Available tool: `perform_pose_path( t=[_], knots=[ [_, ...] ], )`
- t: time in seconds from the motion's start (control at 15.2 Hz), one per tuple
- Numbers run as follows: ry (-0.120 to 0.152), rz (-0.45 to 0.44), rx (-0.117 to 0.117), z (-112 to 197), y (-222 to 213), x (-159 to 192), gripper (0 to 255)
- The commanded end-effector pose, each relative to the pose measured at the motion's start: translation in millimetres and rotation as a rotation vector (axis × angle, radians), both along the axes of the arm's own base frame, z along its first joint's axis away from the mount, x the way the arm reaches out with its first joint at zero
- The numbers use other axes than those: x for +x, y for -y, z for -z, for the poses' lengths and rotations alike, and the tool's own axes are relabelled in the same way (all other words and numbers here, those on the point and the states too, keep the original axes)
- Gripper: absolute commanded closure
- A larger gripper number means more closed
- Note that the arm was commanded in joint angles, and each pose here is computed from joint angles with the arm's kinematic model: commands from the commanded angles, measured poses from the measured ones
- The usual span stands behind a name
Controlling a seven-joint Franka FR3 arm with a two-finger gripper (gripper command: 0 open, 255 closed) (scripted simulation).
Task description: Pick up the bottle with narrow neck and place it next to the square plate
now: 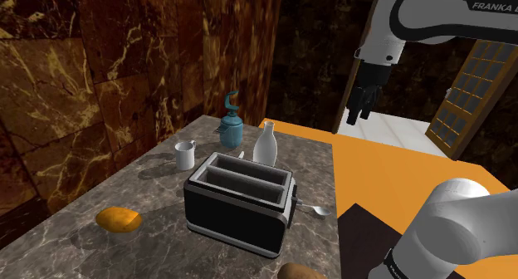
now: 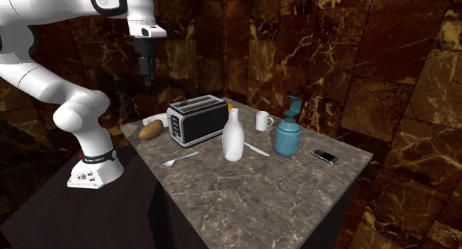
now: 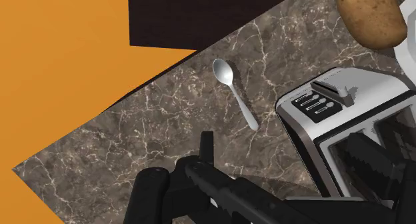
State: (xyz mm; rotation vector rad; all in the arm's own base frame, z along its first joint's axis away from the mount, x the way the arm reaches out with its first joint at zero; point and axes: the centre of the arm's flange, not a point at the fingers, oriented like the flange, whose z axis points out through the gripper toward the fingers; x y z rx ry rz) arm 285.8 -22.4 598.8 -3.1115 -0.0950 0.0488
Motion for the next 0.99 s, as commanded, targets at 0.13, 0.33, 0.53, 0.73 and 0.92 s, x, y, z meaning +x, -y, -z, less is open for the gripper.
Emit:
perform_pose_path(
  t=[0.13,0.33,0.53,0.73,0.92],
  knots=[
    [-0.001,-0.001,-0.002,9.4,-2.5,24.8,0],
    [-0.003,-0.002,-0.005,23.6,-6.4,61.9,0],
    [-0.005,-0.004,-0.009,37.8,-10.2,99.0,0],
    [-0.007,-0.005,-0.012,52.2,-14.0,136.1,0],
    [-0.009,-0.007,-0.015,66.6,-17.8,173.1,0]
  ],
)
